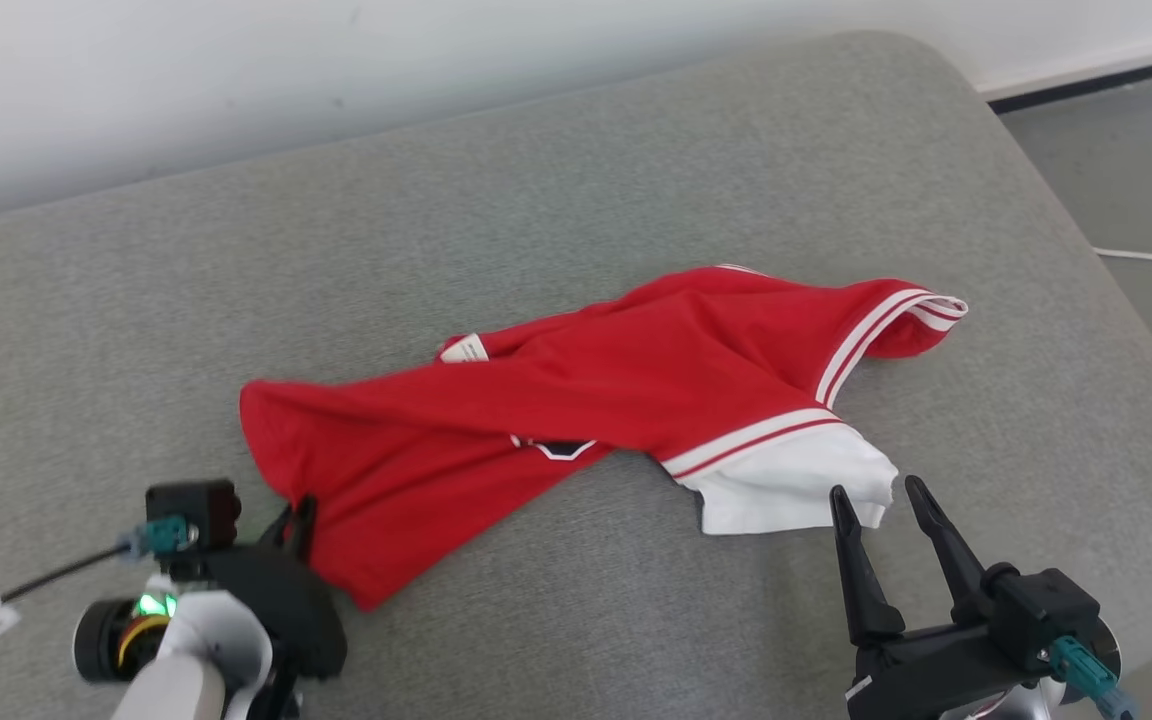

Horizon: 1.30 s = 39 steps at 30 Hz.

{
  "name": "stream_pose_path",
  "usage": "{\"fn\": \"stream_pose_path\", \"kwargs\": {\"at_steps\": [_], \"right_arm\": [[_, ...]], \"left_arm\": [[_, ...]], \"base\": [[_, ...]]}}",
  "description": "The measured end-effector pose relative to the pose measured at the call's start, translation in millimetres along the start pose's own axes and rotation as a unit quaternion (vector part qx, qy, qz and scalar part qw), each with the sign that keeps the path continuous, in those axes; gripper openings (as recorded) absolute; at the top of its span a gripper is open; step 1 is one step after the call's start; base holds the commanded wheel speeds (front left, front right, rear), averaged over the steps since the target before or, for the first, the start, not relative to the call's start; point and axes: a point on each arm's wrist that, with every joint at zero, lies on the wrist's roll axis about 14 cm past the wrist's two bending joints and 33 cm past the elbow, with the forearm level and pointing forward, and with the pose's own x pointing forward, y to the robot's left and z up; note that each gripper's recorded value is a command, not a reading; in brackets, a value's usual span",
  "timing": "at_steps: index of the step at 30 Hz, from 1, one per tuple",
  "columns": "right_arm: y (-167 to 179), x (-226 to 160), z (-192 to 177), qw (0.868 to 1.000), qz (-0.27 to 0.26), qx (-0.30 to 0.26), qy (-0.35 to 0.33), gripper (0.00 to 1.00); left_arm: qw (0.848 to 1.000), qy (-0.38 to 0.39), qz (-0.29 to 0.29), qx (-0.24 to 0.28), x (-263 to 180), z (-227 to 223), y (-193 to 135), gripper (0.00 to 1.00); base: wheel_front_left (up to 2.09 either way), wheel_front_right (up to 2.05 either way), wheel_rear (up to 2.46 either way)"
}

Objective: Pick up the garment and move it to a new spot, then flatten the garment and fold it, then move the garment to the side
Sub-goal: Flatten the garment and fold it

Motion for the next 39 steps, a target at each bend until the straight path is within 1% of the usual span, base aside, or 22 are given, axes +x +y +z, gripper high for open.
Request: {"fn": "stream_pose_path", "kwargs": {"at_steps": [6,11,12,13,14,18,23,26,29,34,37,39], "right_arm": [[16.8,5.4,0.3,1.0,0.027,-0.003,0.005,1.0],[24.2,7.2,4.3,0.999,0.039,-0.002,0.0,1.0],[25.2,7.1,5.1,0.999,0.04,-0.002,-0.001,1.0],[26.3,7.1,5.7,0.999,0.042,-0.002,-0.001,1.0],[27.1,6.9,6.4,0.999,0.043,-0.002,-0.001,1.0],[25.8,6.0,10.3,0.999,0.042,-0.003,-0.007,1.0],[16.6,2.4,14.4,1.0,0.029,-0.007,-0.01,1.0],[10.4,-1.3,16.4,1.0,0.02,-0.01,-0.012,1.0],[4.8,-2.9,21.3,1.0,0.012,-0.012,-0.017,1.0],[-3.5,-8.4,20.5,1.0,0.0,-0.009,-0.015,1.0],[-8.2,-10.7,16.8,1.0,-0.007,-0.008,-0.007,1.0],[-10.1,-12.7,11.9,1.0,-0.009,-0.007,0.002,1.0]], "left_arm": [[1.0,0.011,0.019,-0.013,-45.7,-22.2,10.9,0.0],[0.999,0.011,0.025,-0.033,-67.1,-33.2,6.4,0.0],[0.999,0.007,0.023,-0.036,-69.5,-33.6,4.4,0.05],[0.999,0.002,0.022,-0.038,-71.5,-33.5,2.6,0.96],[0.999,-0.005,0.021,-0.039,-73.0,-32.1,0.8,1.0],[0.998,-0.045,0.019,-0.036,-76.5,-23.6,-1.7,1.0],[0.992,-0.112,0.037,-0.037,-84.9,-15.0,6.5,1.0],[0.984,-0.165,0.051,-0.037,-93.4,-6.5,15.0,1.0],[0.972,-0.225,0.055,-0.026,-103.9,4.7,19.4,1.0],[0.964,-0.26,0.058,-0.003,-116.3,14.2,23.1,1.0],[0.953,-0.298,0.061,0.009,-129.6,33.9,24.1,1.0],[0.947,-0.312,0.068,0.014,-139.0,38.7,25.4,1.0]], "base": [[0.0,0.0,0.0],[0.0,0.0,0.0],[0.0,0.0,0.0],[0.0,0.0,0.0],[0.0,0.0,0.0],[0.0,0.0,0.0],[0.0,0.0,0.0],[0.0,0.0,0.0],[0.0,0.0,0.0],[0.0,0.0,0.0],[0.0,0.0,0.0],[0.0,0.0,0.0]]}}
